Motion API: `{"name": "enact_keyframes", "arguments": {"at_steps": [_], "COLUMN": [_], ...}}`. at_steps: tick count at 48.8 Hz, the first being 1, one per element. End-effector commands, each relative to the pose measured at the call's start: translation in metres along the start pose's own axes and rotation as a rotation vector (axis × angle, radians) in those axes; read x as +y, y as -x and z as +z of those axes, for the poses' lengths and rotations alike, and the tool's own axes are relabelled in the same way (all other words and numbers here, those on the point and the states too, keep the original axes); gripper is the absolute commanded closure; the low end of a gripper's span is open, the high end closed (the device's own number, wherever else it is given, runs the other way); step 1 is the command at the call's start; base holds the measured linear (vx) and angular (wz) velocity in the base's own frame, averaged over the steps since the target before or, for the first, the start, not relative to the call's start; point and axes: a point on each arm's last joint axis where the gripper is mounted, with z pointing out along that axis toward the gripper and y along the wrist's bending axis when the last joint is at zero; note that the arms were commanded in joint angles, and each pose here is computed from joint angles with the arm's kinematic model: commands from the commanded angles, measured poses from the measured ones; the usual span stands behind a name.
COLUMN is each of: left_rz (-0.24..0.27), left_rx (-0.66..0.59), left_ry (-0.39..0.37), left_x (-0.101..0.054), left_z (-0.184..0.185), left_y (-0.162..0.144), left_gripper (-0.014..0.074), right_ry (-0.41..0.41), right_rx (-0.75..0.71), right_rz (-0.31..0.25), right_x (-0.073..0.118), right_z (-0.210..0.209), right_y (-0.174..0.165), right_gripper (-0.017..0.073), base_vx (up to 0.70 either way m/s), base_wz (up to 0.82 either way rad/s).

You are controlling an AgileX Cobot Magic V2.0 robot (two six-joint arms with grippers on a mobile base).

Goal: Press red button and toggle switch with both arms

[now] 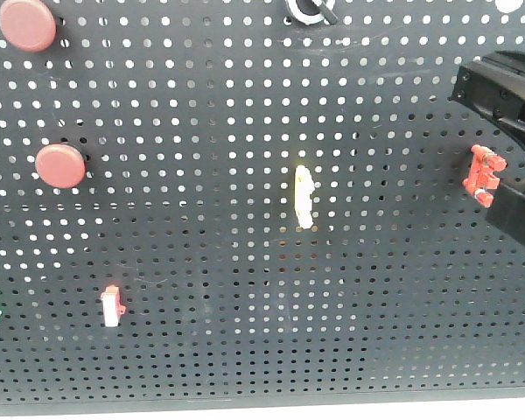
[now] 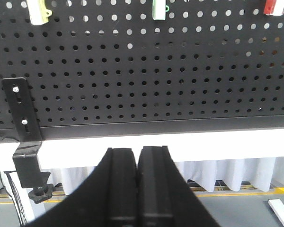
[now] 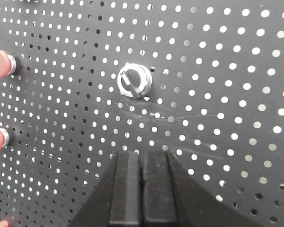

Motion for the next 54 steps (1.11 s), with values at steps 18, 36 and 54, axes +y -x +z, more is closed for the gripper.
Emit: {"name": "enact_keyframes", "arguments": {"at_steps": [18,36,54], "left_rz": [-0.018,-0.018,-0.018], "left_rx": [-0.063,-0.063,-0.063], "left_ry": [0.001,0.001,0.001], "left_x": [0.0,0.0,0.0], "left_z": [0.001,0.001,0.001], "left_y": [-0.003,-0.003,-0.003], "left_gripper": [0.0591,0.0591,0.0591], "right_ry": [-0.163,-0.434,-0.498], "right_rx": [0.082,0.074,0.212], "right_rz": [0.021,0.039,0.081], "right_x": [-0.025,-0.025,0.006], "right_z": [-0.045,-0.116,-0.167], "right_y": [0.014,-0.094,-0.218], "right_gripper": [0.0559,0.0559,0.0559], "base_vx": [0.0,0.0,0.0], "base_wz": [0.0,0.0,0.0]}}
